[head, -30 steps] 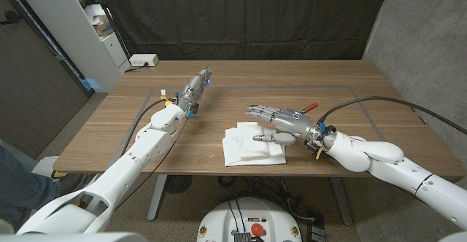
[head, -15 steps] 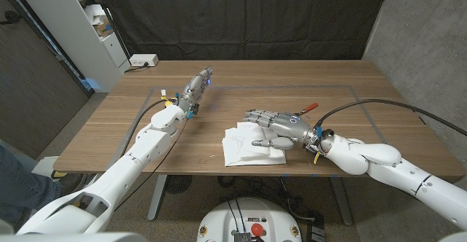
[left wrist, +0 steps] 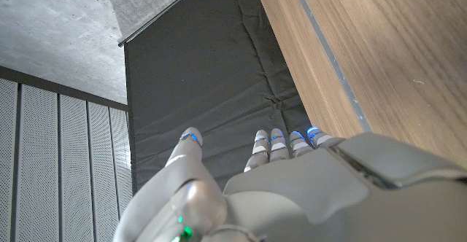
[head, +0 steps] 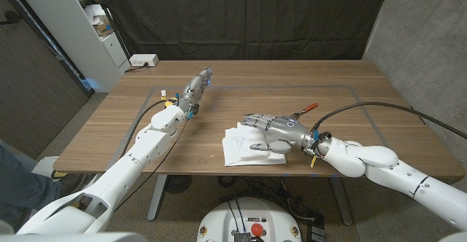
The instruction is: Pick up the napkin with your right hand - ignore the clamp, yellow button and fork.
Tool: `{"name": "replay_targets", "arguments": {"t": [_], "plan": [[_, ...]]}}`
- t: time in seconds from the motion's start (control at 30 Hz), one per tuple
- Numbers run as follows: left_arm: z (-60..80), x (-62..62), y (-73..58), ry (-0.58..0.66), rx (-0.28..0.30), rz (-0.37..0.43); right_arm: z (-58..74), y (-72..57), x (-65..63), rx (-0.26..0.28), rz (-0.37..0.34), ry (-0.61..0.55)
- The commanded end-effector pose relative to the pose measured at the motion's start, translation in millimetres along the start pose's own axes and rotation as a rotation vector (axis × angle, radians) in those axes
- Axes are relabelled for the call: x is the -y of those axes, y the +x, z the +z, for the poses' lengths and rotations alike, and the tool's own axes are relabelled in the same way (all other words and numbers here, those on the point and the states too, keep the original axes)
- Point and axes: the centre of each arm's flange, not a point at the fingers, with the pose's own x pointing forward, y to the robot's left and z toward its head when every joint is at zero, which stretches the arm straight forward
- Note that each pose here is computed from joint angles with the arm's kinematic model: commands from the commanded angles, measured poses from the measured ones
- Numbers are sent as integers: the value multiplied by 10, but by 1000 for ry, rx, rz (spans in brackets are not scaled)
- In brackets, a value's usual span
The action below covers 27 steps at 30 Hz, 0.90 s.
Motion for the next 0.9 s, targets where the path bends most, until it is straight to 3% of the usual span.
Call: {"name": "replay_targets", "arguments": {"t": [0.03,0.5,0.9], "plan": [[-11,-9,28,-1,-5,-4,6,19,-116,-12,32,-18],[1,-26,52,0,-1,-9,17,82,-202,-12,18,-25],[-2,-34,45,0,-2,-10,50,115,-308,-7,54,-29]]}}
